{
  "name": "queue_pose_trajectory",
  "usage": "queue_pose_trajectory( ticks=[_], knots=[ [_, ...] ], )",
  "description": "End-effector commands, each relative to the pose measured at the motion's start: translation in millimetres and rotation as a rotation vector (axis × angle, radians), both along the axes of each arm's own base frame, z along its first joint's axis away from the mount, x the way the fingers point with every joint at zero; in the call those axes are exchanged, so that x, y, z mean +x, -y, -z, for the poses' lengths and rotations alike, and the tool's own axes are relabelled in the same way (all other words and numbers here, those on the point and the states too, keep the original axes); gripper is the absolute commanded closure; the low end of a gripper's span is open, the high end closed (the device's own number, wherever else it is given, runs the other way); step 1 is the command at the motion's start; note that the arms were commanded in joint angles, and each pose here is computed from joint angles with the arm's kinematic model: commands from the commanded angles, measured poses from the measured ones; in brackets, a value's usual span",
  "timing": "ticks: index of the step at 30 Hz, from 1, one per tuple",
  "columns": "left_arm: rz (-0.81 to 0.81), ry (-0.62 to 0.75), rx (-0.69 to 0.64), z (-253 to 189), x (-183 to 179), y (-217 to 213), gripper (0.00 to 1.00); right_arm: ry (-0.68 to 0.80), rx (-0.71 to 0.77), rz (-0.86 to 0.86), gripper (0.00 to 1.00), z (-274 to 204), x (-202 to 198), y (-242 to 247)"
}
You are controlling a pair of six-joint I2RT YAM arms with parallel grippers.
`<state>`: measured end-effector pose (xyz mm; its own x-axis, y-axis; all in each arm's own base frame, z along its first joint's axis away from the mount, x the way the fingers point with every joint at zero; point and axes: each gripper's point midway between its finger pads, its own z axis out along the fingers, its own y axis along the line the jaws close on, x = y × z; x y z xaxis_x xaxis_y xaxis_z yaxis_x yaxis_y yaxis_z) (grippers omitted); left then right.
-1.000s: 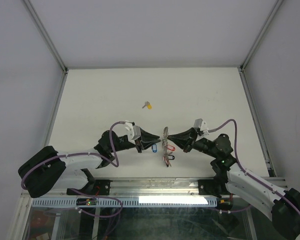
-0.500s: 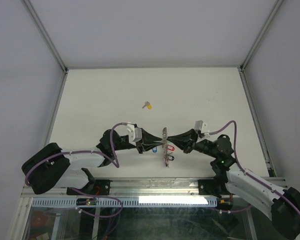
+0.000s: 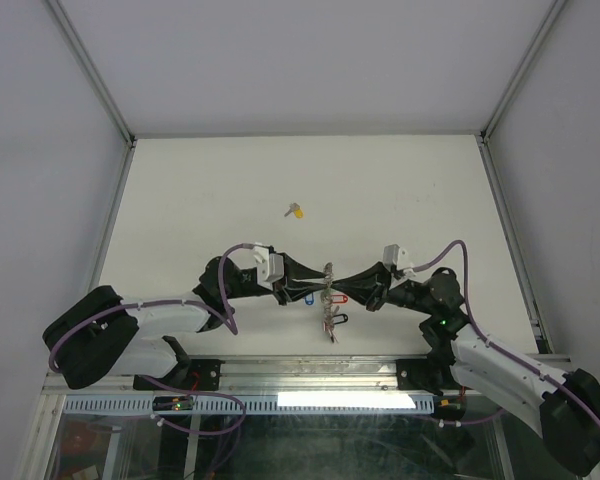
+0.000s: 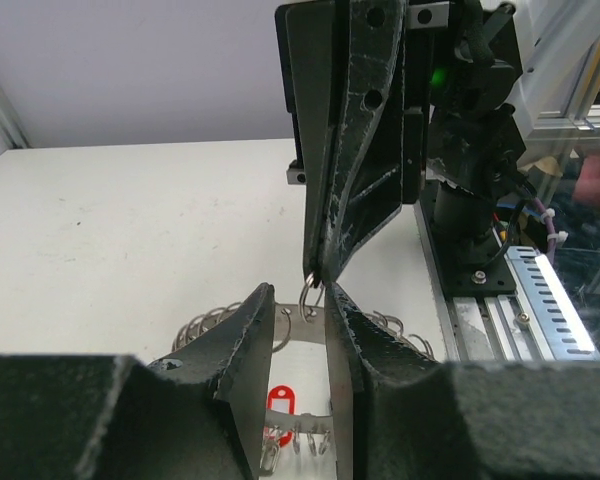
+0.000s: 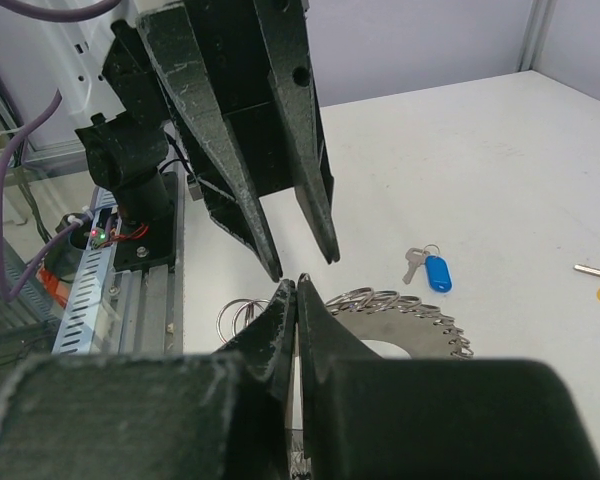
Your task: Put the keys on the keyring
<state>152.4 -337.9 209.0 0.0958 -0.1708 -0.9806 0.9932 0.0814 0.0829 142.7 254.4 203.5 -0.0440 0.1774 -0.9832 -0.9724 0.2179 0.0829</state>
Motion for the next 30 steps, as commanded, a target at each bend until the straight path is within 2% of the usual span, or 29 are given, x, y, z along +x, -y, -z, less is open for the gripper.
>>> queue_pose_trajectory(
  ticks=[1, 13, 18, 23, 28, 30],
  knots=[
    [0.046, 0.079, -0.066, -28, -5, 7, 0.74, 0.132, 0.073, -0.023, 1.0, -38, -2, -1],
    [0.132, 0.051, -0.036, -17, -16, 12, 0.71, 0.143, 0.09, -0.008, 1.0, -43, -2, 1],
    [0.14, 0.037, -0.019, -14, -14, 16, 0.79, 0.146, 0.092, -0.011, 1.0, -44, -3, 1],
    [0.15, 0.023, -0.015, -12, -13, 19, 0.81, 0.15, 0.092, -0.02, 1.0, -46, -4, 0],
    [0.151, 0.02, 0.0, -11, -11, 21, 1.0, 0.144, 0.089, -0.021, 1.0, -44, -4, 0],
    [0.149, 0.013, 0.017, -8, -10, 22, 1.0, 0.144, 0.085, -0.018, 1.0, -45, -4, 0]
  ],
)
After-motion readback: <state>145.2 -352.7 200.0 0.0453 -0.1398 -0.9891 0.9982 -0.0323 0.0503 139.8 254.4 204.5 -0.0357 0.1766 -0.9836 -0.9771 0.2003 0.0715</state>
